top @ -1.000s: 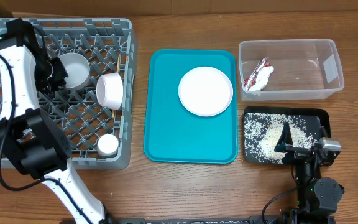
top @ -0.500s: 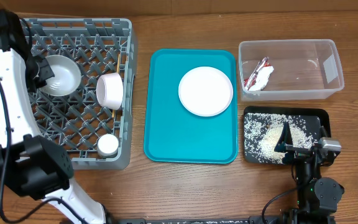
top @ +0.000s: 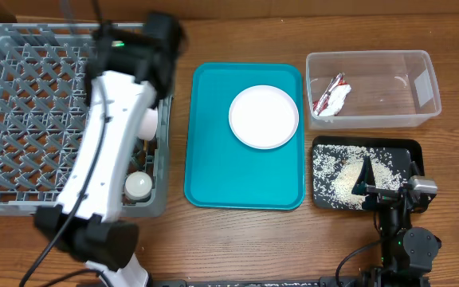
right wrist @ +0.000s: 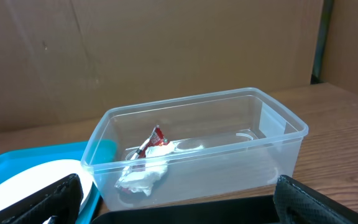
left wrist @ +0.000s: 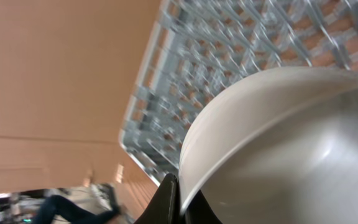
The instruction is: Sort waste into correct bins and load items into the dishwasher
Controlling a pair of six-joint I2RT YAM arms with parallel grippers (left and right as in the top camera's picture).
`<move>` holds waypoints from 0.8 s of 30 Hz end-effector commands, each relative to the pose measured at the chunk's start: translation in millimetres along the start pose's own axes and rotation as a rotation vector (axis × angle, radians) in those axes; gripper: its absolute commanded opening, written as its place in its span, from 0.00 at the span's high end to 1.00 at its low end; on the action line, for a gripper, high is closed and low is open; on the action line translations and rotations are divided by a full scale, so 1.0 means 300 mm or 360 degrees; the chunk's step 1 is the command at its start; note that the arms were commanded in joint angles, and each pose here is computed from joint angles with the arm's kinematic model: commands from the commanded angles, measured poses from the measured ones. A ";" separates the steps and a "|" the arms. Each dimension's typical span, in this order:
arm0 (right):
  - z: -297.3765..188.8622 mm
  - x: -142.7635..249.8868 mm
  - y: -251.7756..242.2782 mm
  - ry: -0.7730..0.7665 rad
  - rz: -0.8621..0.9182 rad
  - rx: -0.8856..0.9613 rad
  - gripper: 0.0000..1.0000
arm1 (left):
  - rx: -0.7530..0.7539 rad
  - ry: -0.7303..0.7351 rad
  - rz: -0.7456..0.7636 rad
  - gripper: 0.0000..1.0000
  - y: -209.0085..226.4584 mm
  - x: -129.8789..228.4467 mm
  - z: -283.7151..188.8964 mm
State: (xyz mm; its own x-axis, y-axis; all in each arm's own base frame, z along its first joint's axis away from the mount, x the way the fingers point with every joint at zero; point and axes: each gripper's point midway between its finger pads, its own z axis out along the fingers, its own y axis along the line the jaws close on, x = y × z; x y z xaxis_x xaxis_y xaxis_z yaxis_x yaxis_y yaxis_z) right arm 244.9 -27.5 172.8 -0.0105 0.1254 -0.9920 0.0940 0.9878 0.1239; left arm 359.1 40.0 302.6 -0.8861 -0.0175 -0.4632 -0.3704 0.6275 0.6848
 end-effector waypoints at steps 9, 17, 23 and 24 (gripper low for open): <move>0.000 0.007 -0.007 -0.0005 0.0010 0.0013 0.00 | -0.0547 -0.0019 0.0038 0.96 -0.072 0.002 0.205; 0.000 0.007 -0.007 -0.0005 0.0010 0.0013 0.00 | -0.0637 0.0034 -0.0160 0.96 0.011 0.015 0.283; 0.000 0.007 -0.007 -0.0005 0.0010 0.0013 0.00 | -0.0592 0.0169 -0.0287 0.96 0.005 0.059 0.382; 0.000 0.007 -0.007 -0.0005 0.0010 0.0013 0.00 | -0.0597 0.0169 -0.0279 0.96 0.002 0.063 0.386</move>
State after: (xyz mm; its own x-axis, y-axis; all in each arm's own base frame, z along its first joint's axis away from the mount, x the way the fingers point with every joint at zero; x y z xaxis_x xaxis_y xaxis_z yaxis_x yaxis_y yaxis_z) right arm 244.9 -27.5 172.7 -0.0110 0.1248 -0.9921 0.0941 0.9879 0.1232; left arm 377.9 125.2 234.3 -0.8353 -0.1667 -0.5240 -0.5494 0.2923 0.7828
